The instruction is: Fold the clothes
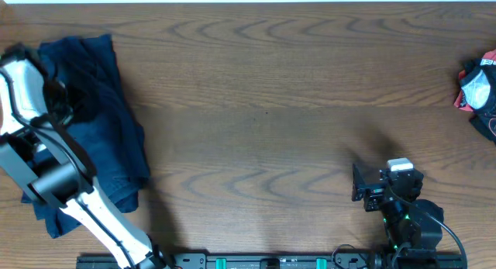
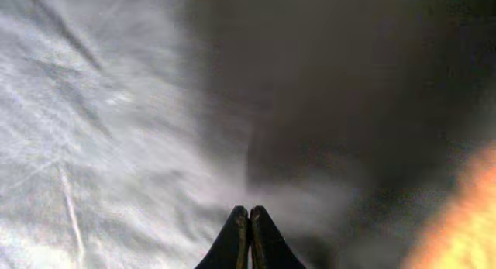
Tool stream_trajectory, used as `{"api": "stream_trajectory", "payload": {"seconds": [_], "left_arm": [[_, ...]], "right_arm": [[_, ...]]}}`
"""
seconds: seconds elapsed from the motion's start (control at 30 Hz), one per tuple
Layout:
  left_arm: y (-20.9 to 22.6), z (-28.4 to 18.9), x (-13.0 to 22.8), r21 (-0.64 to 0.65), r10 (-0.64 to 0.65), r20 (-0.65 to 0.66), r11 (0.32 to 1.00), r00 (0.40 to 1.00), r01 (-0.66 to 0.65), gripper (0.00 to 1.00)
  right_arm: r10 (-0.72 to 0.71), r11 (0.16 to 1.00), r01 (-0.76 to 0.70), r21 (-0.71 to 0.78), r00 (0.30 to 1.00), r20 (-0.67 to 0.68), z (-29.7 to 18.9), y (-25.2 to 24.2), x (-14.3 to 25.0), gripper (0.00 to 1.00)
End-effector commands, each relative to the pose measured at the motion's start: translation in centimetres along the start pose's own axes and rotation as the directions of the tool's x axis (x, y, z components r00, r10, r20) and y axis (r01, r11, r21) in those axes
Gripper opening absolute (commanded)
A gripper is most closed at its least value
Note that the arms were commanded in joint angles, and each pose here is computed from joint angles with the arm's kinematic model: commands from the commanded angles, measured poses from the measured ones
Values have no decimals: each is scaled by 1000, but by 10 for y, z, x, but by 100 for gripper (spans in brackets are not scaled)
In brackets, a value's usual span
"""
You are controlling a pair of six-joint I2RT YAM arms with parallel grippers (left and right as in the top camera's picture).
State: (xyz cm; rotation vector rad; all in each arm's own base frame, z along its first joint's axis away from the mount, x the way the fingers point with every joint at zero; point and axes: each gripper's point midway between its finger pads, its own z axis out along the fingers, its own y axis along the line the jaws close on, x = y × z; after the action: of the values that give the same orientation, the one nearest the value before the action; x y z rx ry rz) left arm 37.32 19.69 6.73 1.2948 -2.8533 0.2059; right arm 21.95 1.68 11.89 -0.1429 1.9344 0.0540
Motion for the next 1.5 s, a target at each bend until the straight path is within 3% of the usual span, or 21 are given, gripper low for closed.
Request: {"api": "stream_trajectory", "payload": {"seconds": [0.0,0.23,0.37,0.53,0.97,1.1,1.2,1.47], "left_arm": [[-35,-60,3,48,105,152,992,983,-113,6],[-105,-58,58,84,329,95,938,940,-337,8],[-126,-44,80,51,405,64,911,912,-409,44],[-114,-36,79,-52,415,55,909,908,-413,50],[-62,-2,79,-135,336,-53,931,940,-340,48],[-56,12,83,-146,333,-69,929,940,-340,48],[-52,21,86,-149,332,-80,928,940,-340,41],[-46,38,90,-152,329,-90,928,940,-339,41]], "right_arm": [[13,1000,-13,10,1000,1,0,-2,1,99],[13,1000,-13,10,1000,1,0,-2,1,99],[13,1000,-13,10,1000,1,0,-2,1,99],[13,1000,-13,10,1000,1,0,-2,1,99],[13,1000,-13,10,1000,1,0,-2,1,99],[13,1000,-13,10,1000,1,0,-2,1,99],[13,1000,-13,10,1000,1,0,-2,1,99],[13,1000,-13,10,1000,1,0,-2,1,99]]}}
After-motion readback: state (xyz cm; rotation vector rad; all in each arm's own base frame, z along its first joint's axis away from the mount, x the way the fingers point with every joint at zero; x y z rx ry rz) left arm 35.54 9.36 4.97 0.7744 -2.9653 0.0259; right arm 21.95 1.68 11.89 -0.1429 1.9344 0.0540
